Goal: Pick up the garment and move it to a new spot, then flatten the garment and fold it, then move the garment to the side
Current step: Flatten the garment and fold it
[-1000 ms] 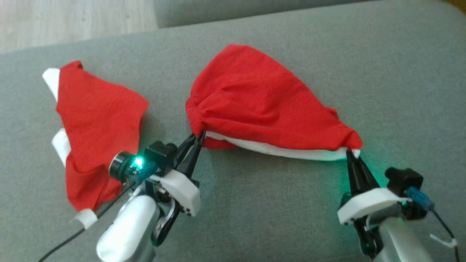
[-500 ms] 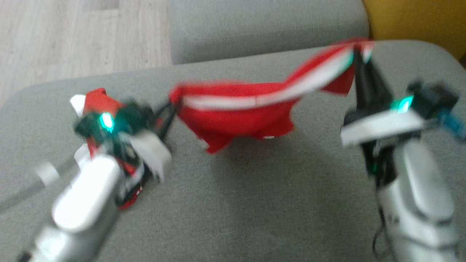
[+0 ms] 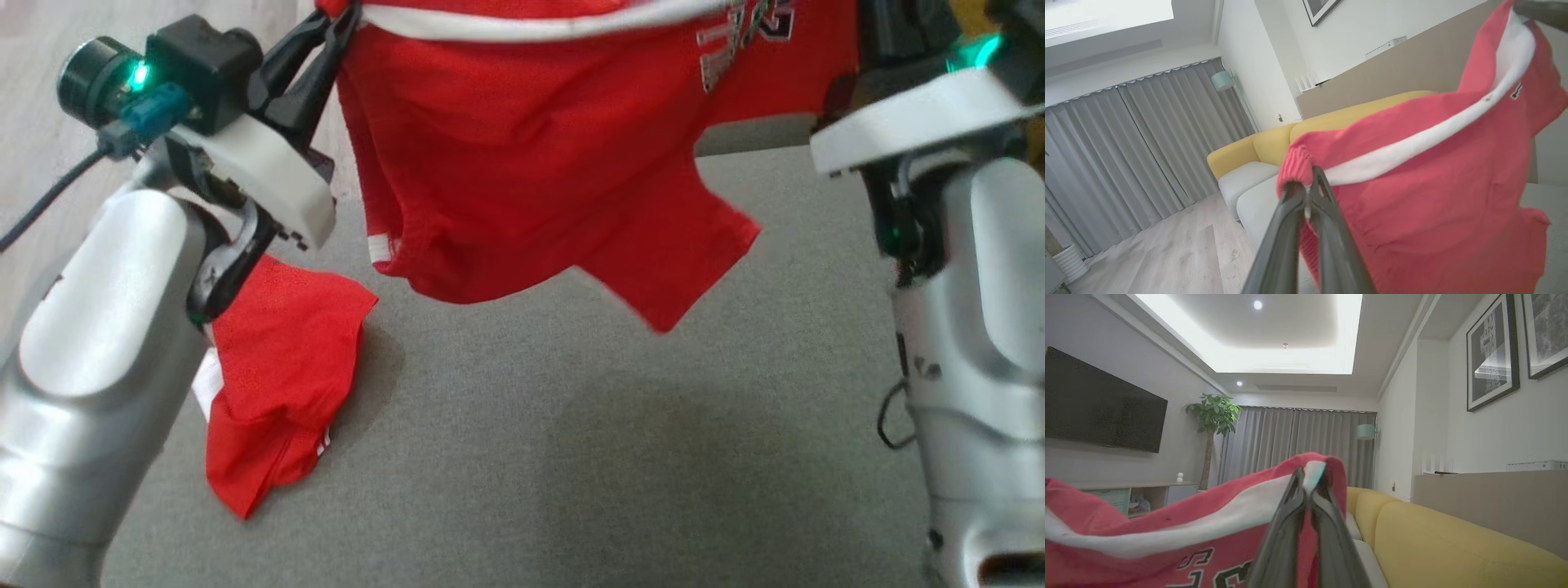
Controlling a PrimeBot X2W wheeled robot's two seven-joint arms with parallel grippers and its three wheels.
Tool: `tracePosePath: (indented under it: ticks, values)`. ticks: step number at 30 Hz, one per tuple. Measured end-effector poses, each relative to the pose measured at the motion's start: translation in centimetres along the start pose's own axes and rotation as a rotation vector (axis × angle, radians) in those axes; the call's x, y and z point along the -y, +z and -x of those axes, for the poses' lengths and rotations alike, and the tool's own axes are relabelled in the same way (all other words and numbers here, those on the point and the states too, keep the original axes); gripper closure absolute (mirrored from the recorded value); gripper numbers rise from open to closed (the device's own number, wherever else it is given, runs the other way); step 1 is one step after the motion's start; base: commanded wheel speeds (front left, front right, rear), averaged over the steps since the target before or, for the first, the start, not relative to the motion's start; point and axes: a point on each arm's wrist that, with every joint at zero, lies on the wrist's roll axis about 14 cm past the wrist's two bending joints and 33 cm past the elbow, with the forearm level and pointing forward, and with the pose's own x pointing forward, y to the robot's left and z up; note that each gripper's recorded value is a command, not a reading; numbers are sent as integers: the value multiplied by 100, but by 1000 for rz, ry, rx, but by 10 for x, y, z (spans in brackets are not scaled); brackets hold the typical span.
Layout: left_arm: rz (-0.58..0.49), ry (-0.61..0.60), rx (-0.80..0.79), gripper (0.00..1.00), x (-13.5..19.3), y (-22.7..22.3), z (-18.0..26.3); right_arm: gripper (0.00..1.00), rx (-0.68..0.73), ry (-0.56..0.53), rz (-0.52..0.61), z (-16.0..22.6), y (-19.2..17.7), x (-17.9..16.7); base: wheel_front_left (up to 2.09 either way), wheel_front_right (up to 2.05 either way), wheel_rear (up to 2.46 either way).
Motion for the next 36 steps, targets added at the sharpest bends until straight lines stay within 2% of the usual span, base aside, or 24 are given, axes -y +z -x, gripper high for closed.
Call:
tracePosePath:
  ticks: [3,8,16,19,25,28,33,36]
  values:
    - [23,-16,-11,100,9,-9,7,100,-74,-2,8,16,-22,2,0,0,0]
    - [87,-67,-132,100,32,-58,20,100,-220,-6,20,46,-66,6,0,0,0]
    - [125,-116,-222,100,40,-92,11,100,-306,-10,48,44,-90,21,0,0,0]
    - [120,-113,-251,100,26,-103,-10,100,-342,-13,76,25,-103,35,0,0,0]
    - [4,-32,-193,100,-41,-99,-90,100,-264,6,108,-71,-110,52,0,0,0]
    - [-32,12,-147,100,-65,-108,-125,100,-232,-7,139,-106,-127,64,0,0,0]
    - [-109,29,-84,100,-77,-133,-160,100,-220,-47,133,-124,-174,74,0,0,0]
    - [-78,40,-66,100,-78,-150,-168,100,-289,-30,138,-115,-210,68,0,0,0]
